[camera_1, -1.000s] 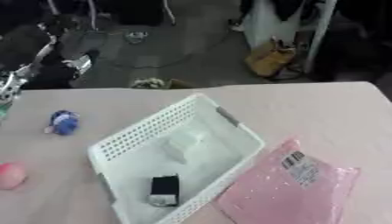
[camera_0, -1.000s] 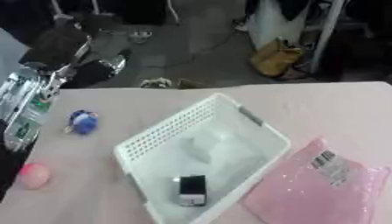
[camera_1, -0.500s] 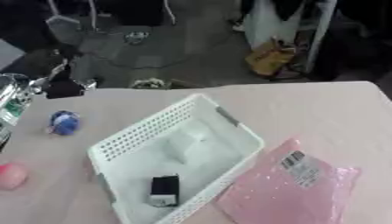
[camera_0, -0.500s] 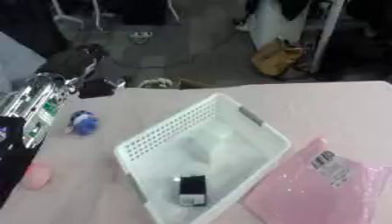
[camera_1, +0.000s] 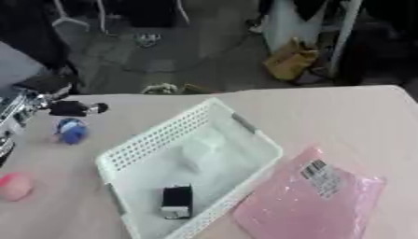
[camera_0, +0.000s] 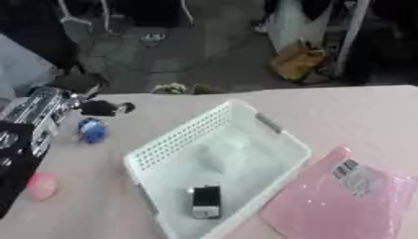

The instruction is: Pick up objects on the table and place them in the box.

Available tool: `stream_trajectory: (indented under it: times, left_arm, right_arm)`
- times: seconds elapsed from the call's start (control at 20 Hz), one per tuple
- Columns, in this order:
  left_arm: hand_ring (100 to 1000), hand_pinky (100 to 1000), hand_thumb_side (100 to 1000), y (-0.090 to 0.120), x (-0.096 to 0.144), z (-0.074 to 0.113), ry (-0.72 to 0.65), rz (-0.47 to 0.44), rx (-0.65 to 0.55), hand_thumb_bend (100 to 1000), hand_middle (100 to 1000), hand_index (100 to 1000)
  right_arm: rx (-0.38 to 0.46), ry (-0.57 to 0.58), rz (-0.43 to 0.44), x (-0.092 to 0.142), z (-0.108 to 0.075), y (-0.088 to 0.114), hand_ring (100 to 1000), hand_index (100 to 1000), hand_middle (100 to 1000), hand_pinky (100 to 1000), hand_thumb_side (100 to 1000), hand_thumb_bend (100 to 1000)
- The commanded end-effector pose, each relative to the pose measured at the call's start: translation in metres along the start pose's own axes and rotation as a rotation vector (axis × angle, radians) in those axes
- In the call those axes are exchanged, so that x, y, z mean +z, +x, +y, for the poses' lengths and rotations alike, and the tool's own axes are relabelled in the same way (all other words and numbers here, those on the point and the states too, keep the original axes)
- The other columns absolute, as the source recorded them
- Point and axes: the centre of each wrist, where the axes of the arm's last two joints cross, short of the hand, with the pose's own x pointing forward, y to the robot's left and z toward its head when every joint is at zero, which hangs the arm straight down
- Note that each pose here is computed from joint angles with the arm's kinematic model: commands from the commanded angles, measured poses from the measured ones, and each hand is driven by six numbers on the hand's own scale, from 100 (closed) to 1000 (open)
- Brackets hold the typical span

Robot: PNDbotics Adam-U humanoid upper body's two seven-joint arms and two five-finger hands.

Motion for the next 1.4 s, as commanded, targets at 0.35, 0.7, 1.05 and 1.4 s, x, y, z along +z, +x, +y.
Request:
stream_trajectory:
  times: [0.35, 0.7, 1.05, 1.4]
  left_arm:
    - [1000, 1000, 1000, -0.033, -0.010, -0.006, -0.009, 0.135, 0.098, 796, 1000, 1000]
    - [1000, 1000, 1000, -0.041, -0.016, -0.029, 0.001, 0.172, 0.215, 876, 1000, 1000]
    - [1000, 1000, 975, -0.033, -0.023, -0.052, 0.039, 0.189, 0.303, 917, 1000, 1000]
    - [1000, 1000, 972, -0.020, -0.032, -0.069, 0.023, 0.193, 0.357, 928, 1000, 1000]
  right_arm:
    - [0.007, 0.010, -0.048, -0.011, -0.001, 0.005, 823, 793, 765, 773, 1000, 100]
    - [0.009, 0.007, -0.045, -0.010, 0.000, 0.005, 822, 790, 766, 772, 1000, 100]
    - [0.009, -0.002, -0.046, -0.009, -0.001, 0.005, 815, 788, 766, 772, 1000, 100]
    - [0.004, -0.003, -0.042, -0.009, 0.002, 0.005, 815, 787, 766, 773, 1000, 100]
